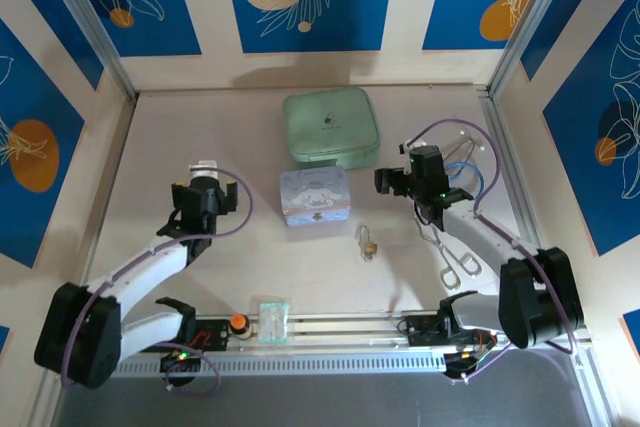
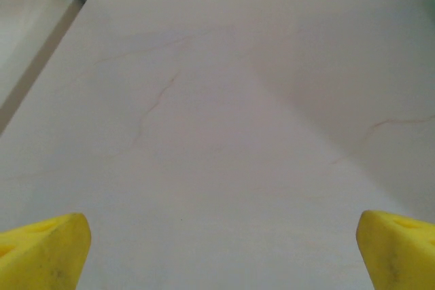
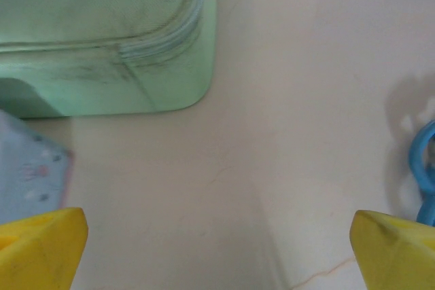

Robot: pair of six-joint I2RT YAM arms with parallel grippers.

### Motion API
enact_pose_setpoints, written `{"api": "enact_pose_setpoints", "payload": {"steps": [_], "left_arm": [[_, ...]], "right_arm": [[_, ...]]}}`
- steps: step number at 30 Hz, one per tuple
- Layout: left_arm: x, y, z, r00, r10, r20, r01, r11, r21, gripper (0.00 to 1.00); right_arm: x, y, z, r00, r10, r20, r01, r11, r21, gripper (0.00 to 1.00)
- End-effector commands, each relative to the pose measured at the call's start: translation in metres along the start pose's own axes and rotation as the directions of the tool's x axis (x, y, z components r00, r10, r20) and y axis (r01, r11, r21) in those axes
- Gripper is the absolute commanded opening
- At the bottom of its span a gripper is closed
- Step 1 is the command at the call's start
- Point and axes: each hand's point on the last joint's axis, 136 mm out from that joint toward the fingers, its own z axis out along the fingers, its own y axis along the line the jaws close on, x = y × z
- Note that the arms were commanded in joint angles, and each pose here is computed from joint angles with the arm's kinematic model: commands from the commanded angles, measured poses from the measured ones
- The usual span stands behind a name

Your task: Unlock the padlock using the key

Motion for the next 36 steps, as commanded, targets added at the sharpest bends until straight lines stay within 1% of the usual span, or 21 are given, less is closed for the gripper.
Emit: {"api": "enact_pose_setpoints", "payload": {"steps": [1, 3, 6, 8, 10, 11, 15, 17, 18, 20, 22, 23, 26, 27, 29, 36], "left_arm": [[-0.035, 0.014, 0.003, 0.988, 0.013, 0.151, -0.003, 0.998, -0.064, 1.0], [-0.025, 0.017, 0.011, 0.992, 0.013, 0.124, -0.006, 0.998, -0.055, 0.99], [-0.007, 0.024, 0.023, 0.996, 0.02, 0.092, -0.014, 0.997, -0.071, 0.99], [0.004, 0.025, 0.032, 0.996, -0.005, 0.086, 0.009, 0.999, -0.046, 0.99], [0.003, 0.026, 0.037, 0.995, -0.011, 0.098, 0.013, 1.0, -0.025, 0.99], [-0.002, 0.026, 0.038, 0.99, -0.028, 0.139, 0.03, 1.0, -0.007, 0.99], [-0.009, 0.037, 0.044, 0.975, -0.098, 0.2, 0.097, 0.995, 0.017, 0.99], [-0.004, 0.038, 0.049, 0.967, -0.149, 0.208, 0.142, 0.989, 0.047, 0.99], [-0.003, 0.036, 0.052, 0.964, -0.153, 0.217, 0.142, 0.988, 0.064, 0.99], [0.001, 0.029, 0.056, 0.96, -0.14, 0.243, 0.12, 0.988, 0.093, 0.99], [0.008, 0.026, 0.061, 0.963, -0.137, 0.231, 0.117, 0.988, 0.098, 0.99], [0.006, 0.024, 0.063, 0.96, -0.127, 0.249, 0.104, 0.989, 0.106, 0.99], [0.008, 0.02, 0.068, 0.972, -0.112, 0.205, 0.09, 0.99, 0.111, 1.0], [0.006, 0.016, 0.069, 0.972, -0.103, 0.209, 0.078, 0.989, 0.126, 0.99], [0.006, 0.006, 0.073, 0.981, -0.081, 0.178, 0.051, 0.984, 0.17, 0.99], [0.005, 0.006, 0.072, 0.98, -0.08, 0.182, 0.048, 0.984, 0.173, 1.0]], "right_arm": [[-0.027, -0.031, 0.012, 0.99, 0.015, 0.138, -0.021, 0.999, 0.044, 1.0], [-0.018, -0.046, 0.021, 0.986, 0.091, 0.139, -0.097, 0.995, 0.033, 1.0], [-0.011, -0.052, 0.031, 0.983, 0.065, 0.171, -0.073, 0.996, 0.041, 1.0], [-0.006, -0.053, 0.037, 0.984, 0.041, 0.172, -0.049, 0.998, 0.043, 1.0], [-0.01, -0.054, 0.036, 0.979, 0.021, 0.204, -0.031, 0.998, 0.047, 1.0], [-0.014, -0.054, 0.034, 0.968, 0.008, 0.251, -0.02, 0.999, 0.045, 1.0], [-0.005, -0.064, 0.038, 0.961, 0.063, 0.268, -0.068, 0.998, 0.01, 1.0], [-0.001, -0.068, 0.036, 0.954, 0.098, 0.282, -0.097, 0.995, -0.016, 1.0], [0.0, -0.07, 0.035, 0.951, 0.109, 0.291, -0.108, 0.994, -0.019, 0.99], [0.004, -0.069, 0.036, 0.947, 0.108, 0.302, -0.103, 0.994, -0.034, 1.0], [0.004, -0.065, 0.038, 0.95, 0.085, 0.3, -0.08, 0.996, -0.029, 1.0], [0.004, -0.064, 0.038, 0.951, 0.081, 0.299, -0.076, 0.997, -0.028, 0.99], [0.004, -0.065, 0.039, 0.95, 0.084, 0.299, -0.078, 0.996, -0.031, 0.99], [0.004, -0.065, 0.038, 0.95, 0.084, 0.301, -0.078, 0.996, -0.031, 0.99], [0.005, -0.064, 0.039, 0.95, 0.083, 0.301, -0.077, 0.997, -0.031, 0.99], [0.005, -0.064, 0.038, 0.95, 0.08, 0.303, -0.075, 0.997, -0.029, 0.99]]}}
